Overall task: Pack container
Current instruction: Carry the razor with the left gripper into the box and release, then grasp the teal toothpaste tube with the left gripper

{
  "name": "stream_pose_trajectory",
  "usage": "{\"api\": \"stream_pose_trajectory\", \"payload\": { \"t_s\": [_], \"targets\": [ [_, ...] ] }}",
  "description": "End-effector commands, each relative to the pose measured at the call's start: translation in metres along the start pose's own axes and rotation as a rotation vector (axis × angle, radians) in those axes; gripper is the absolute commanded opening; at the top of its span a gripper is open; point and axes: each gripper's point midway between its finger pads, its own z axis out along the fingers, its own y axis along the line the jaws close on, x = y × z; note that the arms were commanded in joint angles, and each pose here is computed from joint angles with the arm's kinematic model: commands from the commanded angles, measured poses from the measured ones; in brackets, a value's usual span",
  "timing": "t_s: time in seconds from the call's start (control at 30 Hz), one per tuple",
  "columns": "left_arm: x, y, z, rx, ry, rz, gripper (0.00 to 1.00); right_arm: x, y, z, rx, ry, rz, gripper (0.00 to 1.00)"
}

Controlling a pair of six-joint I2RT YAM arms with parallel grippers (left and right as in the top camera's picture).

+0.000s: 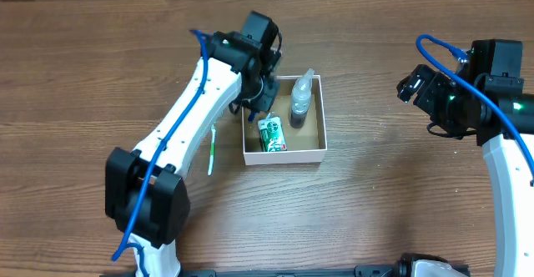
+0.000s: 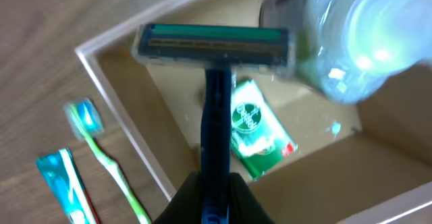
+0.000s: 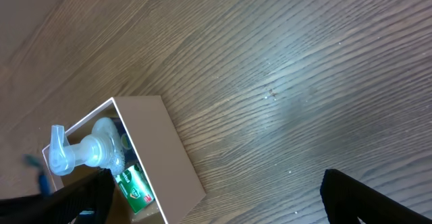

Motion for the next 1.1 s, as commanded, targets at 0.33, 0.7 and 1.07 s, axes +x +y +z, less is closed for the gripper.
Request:
{"api": "stream_pose_trajectory", "payload": {
  "t_s": [0.33,0.7,1.07],
  "targets": [
    [0.03,0.122,-0.048,-0.213,0.034,-0.214,0.81,-0.006,0.005,-0.007,-0.016,-0.029,0.0,1.0],
    [0.072,0.151,0.06,-0.108,0.388,-0.231,0.61,-0.006,0.005,-0.007,-0.016,-0.029,0.0,1.0],
    [0.104,0.148,0.093,-0.089,0.529,-0.249,0.6,-0.006,0.005,-0.007,-0.016,-0.029,0.0,1.0]
  ]
}}
